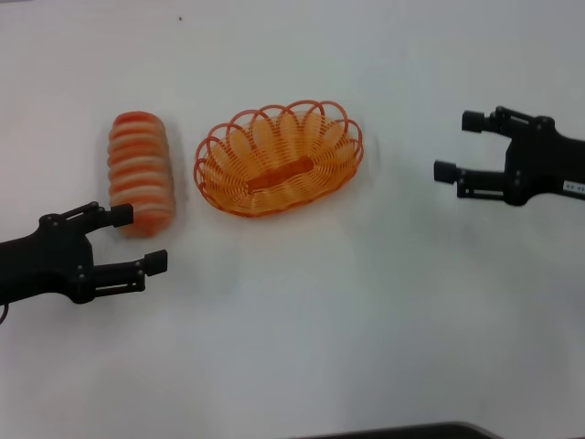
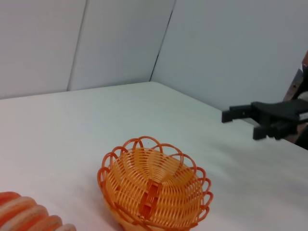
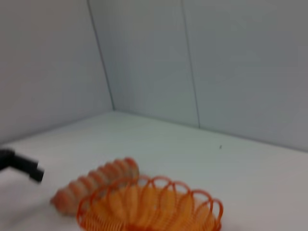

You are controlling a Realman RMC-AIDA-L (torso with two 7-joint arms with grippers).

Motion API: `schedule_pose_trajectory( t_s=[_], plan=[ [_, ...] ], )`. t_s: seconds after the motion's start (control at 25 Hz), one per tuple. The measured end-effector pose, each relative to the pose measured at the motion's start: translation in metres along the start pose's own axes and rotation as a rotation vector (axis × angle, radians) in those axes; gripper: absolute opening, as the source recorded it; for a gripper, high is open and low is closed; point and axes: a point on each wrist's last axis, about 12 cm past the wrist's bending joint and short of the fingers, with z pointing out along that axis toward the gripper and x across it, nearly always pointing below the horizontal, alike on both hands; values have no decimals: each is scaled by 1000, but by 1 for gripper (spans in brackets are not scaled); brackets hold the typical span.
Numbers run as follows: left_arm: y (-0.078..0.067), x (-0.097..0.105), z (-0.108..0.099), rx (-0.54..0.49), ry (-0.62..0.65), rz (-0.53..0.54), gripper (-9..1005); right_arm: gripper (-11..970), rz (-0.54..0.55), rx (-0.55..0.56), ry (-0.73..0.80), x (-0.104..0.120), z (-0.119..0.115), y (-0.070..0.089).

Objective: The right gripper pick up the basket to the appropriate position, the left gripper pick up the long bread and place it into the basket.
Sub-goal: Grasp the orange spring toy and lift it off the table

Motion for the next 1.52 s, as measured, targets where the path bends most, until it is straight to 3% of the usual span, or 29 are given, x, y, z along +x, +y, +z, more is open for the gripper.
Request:
schedule_pose_trajectory(
  t_s=[0.24,0.64,0.8,1.12,1.28,1.32,1.44,1.52],
  plan=[
    [0,0,1,-8,-5,-4,933,921,-56,-32,79,13,3,9],
    [3,1,1,-29,0,-23,933,926,-117,-80,111,12,12,11],
    [11,-6,3,-73,-10,-124,933,926,-128,-83,108,10,14,10],
    [59,-69,-19,-208,52,-586,933,926,-118,-82,102,10,15,10],
    [71,-103,-17,-248,169,-611,933,925,-120,-82,103,9,16,10],
    [71,-103,-17,-248,169,-611,933,925,-121,-81,103,9,16,10],
    [73,-135,15,-334,341,-585,933,925,-122,-78,103,9,15,9],
    [71,-140,26,-351,365,-581,933,925,-123,-76,102,8,15,9]
  ],
)
